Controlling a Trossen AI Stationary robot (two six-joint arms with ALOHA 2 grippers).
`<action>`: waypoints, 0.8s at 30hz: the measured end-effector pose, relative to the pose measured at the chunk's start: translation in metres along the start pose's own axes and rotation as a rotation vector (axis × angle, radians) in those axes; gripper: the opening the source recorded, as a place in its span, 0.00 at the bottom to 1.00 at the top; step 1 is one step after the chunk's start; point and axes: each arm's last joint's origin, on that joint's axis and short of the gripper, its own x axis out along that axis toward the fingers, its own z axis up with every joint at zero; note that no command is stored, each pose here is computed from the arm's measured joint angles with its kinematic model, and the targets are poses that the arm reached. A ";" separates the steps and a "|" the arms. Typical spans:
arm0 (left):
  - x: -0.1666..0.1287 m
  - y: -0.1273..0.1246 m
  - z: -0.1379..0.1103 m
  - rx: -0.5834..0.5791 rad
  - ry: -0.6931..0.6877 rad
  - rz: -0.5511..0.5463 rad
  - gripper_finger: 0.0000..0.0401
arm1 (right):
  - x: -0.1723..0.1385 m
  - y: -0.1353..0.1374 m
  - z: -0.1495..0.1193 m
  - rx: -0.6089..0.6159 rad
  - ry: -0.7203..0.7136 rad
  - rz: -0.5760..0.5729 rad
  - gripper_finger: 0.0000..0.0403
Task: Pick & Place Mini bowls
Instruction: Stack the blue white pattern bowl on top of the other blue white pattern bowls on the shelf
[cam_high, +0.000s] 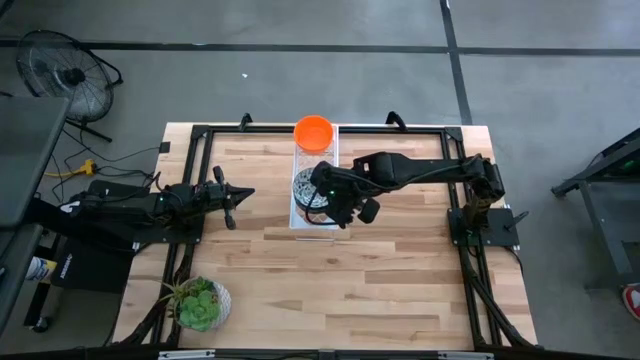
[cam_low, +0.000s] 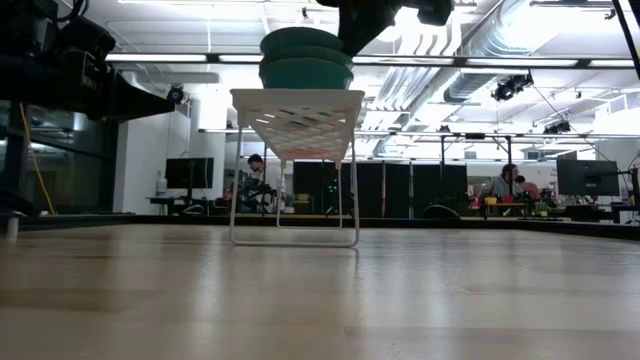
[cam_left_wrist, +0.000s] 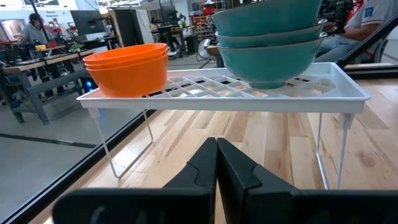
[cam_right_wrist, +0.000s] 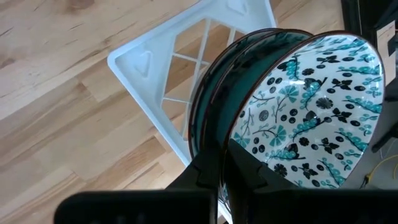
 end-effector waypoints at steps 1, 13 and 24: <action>0.000 0.000 0.000 0.000 0.000 0.000 0.00 | 0.000 0.000 0.000 0.001 0.000 0.000 0.00; 0.000 0.000 0.000 0.000 0.000 0.000 0.00 | 0.000 -0.001 0.000 0.012 0.004 -0.012 0.06; 0.000 0.000 0.000 0.000 0.000 0.000 0.00 | 0.000 -0.001 0.000 0.019 0.024 -0.024 0.09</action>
